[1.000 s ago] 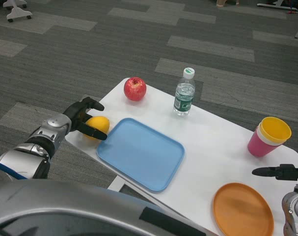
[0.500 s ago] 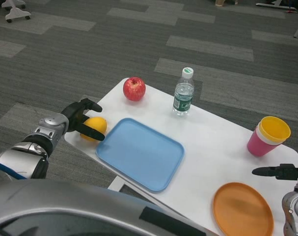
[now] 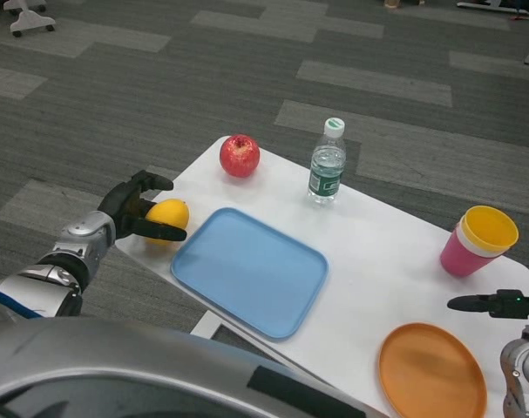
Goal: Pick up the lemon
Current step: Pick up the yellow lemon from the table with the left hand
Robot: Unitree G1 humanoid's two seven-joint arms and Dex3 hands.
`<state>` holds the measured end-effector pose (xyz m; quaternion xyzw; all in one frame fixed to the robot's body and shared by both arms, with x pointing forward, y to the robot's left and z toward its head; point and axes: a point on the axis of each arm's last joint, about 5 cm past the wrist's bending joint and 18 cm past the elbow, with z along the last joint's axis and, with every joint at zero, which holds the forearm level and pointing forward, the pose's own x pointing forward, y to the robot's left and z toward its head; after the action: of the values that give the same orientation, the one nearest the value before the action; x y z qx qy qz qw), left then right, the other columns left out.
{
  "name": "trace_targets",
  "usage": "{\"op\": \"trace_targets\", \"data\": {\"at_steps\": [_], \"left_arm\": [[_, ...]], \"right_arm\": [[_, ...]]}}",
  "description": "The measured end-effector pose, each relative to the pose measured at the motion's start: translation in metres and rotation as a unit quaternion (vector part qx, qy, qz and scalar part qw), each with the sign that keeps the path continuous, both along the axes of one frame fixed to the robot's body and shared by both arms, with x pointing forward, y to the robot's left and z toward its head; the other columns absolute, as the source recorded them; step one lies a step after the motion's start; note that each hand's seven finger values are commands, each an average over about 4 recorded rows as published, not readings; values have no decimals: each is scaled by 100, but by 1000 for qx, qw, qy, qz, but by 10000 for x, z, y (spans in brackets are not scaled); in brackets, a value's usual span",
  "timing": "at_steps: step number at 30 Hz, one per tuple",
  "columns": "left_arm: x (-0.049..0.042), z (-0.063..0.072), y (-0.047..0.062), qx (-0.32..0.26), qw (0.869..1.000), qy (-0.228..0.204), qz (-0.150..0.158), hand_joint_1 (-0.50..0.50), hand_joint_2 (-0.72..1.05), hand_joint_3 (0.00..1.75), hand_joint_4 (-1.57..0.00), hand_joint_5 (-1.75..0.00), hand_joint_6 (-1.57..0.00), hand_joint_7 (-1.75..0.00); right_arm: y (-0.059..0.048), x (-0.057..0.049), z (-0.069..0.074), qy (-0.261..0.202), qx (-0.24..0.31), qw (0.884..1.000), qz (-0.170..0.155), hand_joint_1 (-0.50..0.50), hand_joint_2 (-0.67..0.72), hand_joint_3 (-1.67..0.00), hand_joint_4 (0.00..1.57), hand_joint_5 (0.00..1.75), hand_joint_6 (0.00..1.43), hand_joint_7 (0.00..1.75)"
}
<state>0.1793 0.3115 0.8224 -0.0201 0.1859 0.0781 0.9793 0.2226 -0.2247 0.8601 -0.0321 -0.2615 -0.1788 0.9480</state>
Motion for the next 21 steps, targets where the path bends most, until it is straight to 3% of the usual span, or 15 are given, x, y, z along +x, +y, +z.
{"op": "trace_targets", "data": {"at_steps": [14,21], "left_arm": [[16,81,2,11,997,-77,6,50,105,9,0,-175,0,-168],[106,216,-84,38,988,-149,-33,50,105,9,0,-175,0,-168]], "right_arm": [[0,0,0,0,0,1000,0,-46,53,0,0,0,0,0],[0,0,-1,0,0,1000,0,-46,53,0,0,0,0,0]]}}
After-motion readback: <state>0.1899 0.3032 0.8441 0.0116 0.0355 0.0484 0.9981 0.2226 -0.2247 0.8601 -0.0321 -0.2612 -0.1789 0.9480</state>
